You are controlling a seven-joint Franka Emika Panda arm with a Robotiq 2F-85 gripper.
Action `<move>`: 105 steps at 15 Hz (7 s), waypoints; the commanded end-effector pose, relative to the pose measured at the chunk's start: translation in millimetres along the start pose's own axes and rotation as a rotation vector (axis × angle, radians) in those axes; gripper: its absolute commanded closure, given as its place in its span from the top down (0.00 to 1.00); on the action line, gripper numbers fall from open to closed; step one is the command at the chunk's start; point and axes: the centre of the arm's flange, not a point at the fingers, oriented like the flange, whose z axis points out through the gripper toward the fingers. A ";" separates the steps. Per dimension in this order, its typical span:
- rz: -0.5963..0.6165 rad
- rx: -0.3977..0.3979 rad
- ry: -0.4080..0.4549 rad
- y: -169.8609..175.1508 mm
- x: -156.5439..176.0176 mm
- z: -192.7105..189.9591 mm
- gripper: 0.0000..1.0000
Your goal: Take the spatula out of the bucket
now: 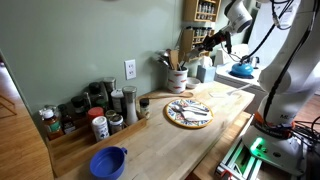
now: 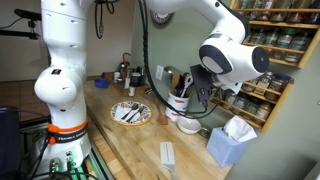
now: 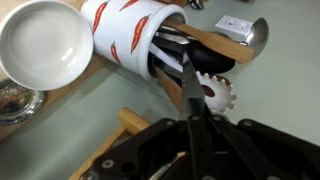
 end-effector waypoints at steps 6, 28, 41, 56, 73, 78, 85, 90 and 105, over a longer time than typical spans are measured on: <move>0.016 0.066 0.065 -48.7 -33.5 -67.1 0.00; -0.050 0.241 -0.031 -87.7 -153.8 -125.0 0.00; 0.035 0.352 -0.067 -4.0 -162.7 59.1 0.00; 0.091 0.466 -0.091 31.0 -164.2 85.8 0.00; 0.283 0.575 0.077 137.9 -206.4 160.0 0.00; 0.279 0.503 0.090 148.6 -203.7 177.7 0.00; 0.267 0.468 0.073 152.3 -201.8 185.1 0.00; 0.268 0.486 0.074 154.5 -200.6 183.3 0.40; 0.297 0.404 0.015 148.4 -204.1 156.9 1.00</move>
